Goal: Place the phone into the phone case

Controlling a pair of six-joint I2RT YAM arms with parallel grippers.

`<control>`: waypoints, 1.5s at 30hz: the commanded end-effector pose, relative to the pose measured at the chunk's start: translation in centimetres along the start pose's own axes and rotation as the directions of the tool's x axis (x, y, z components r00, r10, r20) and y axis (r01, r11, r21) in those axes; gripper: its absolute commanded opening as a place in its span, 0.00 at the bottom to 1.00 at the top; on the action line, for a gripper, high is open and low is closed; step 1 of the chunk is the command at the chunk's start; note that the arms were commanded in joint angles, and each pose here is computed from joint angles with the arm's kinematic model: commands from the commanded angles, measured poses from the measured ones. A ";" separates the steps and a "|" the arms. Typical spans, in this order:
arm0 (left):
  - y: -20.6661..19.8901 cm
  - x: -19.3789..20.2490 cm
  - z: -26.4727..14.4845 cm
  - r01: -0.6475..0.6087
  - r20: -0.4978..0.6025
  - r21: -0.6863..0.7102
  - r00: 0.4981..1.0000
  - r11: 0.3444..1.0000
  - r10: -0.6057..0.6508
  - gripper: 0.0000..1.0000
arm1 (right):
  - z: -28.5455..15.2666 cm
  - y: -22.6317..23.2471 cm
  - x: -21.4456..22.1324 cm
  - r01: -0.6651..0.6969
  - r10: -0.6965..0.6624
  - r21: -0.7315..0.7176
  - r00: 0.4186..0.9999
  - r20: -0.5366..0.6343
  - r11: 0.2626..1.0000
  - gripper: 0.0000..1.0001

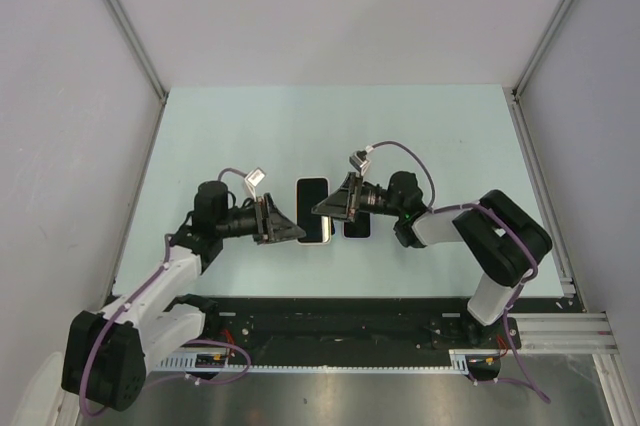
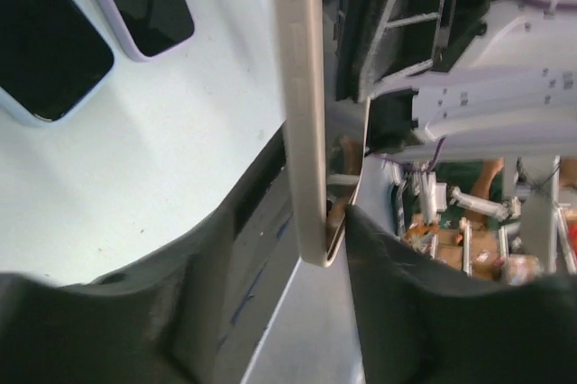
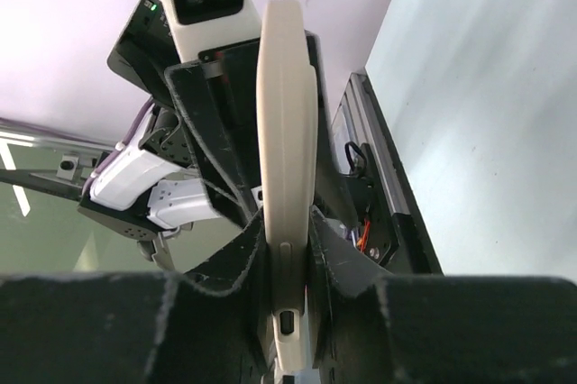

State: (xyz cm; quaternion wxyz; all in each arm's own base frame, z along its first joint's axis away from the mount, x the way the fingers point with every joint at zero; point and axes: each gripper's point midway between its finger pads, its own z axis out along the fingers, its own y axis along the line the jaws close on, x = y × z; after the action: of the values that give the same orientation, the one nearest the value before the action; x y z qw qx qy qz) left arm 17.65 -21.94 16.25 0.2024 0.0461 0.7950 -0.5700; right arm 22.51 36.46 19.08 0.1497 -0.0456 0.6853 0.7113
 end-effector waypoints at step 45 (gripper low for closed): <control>3.9 -6.1 -2.6 -0.273 0.033 -0.443 0.947 0.854 0.320 1.00 | -22.5 -18.3 -8.1 -0.166 0.078 0.762 0.986 0.150 0.625 0.41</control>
State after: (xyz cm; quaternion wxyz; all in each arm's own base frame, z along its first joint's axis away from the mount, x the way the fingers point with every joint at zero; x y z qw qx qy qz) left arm 23.05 -17.10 14.51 0.3147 0.0762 0.8817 -0.3432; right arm 30.69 14.58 2.48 0.1222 0.1048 0.9088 0.3848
